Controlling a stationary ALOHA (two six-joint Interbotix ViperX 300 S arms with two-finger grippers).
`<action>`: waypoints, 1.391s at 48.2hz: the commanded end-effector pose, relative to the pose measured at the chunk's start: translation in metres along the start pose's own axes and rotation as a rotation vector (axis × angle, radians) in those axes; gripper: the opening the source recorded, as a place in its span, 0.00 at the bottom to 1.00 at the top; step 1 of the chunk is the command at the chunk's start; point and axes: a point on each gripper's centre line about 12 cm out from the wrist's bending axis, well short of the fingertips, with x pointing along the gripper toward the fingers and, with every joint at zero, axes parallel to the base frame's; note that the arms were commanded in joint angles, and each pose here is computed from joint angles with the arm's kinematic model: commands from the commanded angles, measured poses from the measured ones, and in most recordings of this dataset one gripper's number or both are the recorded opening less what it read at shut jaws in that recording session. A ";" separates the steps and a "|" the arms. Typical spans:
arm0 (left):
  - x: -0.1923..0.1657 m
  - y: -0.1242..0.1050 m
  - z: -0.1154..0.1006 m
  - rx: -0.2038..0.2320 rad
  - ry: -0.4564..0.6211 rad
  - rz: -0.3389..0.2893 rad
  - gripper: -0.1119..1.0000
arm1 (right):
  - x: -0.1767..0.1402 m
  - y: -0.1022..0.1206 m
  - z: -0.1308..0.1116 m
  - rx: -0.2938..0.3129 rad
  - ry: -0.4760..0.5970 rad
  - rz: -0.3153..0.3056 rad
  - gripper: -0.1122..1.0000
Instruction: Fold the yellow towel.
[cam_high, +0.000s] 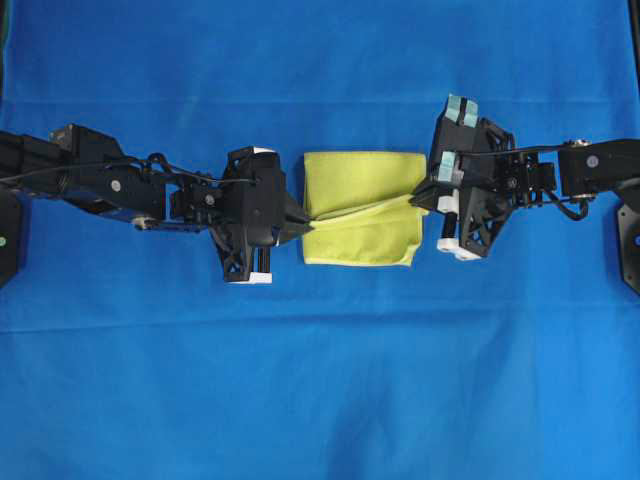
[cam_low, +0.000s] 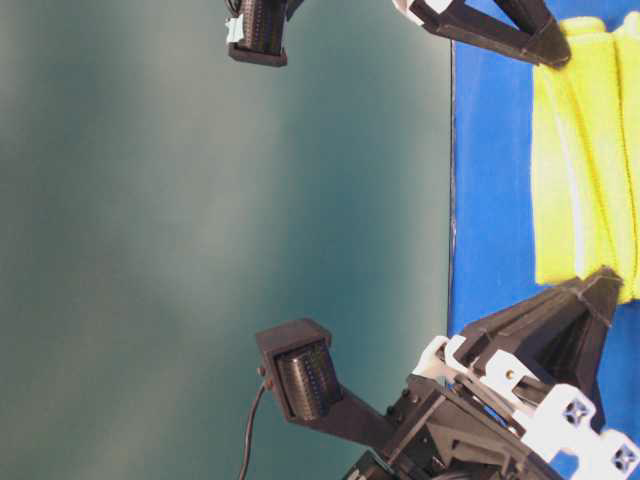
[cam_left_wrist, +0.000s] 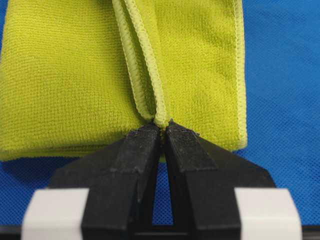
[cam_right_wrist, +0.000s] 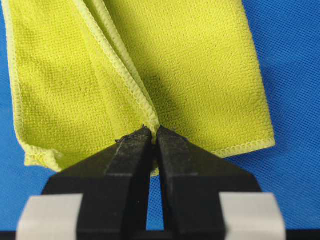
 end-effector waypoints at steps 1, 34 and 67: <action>-0.001 -0.001 0.009 0.000 -0.028 0.000 0.13 | 0.000 0.001 0.007 0.005 -0.018 0.004 0.14; -0.031 -0.037 0.037 0.060 -0.033 -0.083 0.56 | -0.018 0.059 0.008 -0.063 -0.006 0.109 0.61; -0.193 -0.023 0.093 0.059 -0.367 -0.064 0.56 | -0.184 0.044 0.046 -0.101 -0.434 0.126 0.61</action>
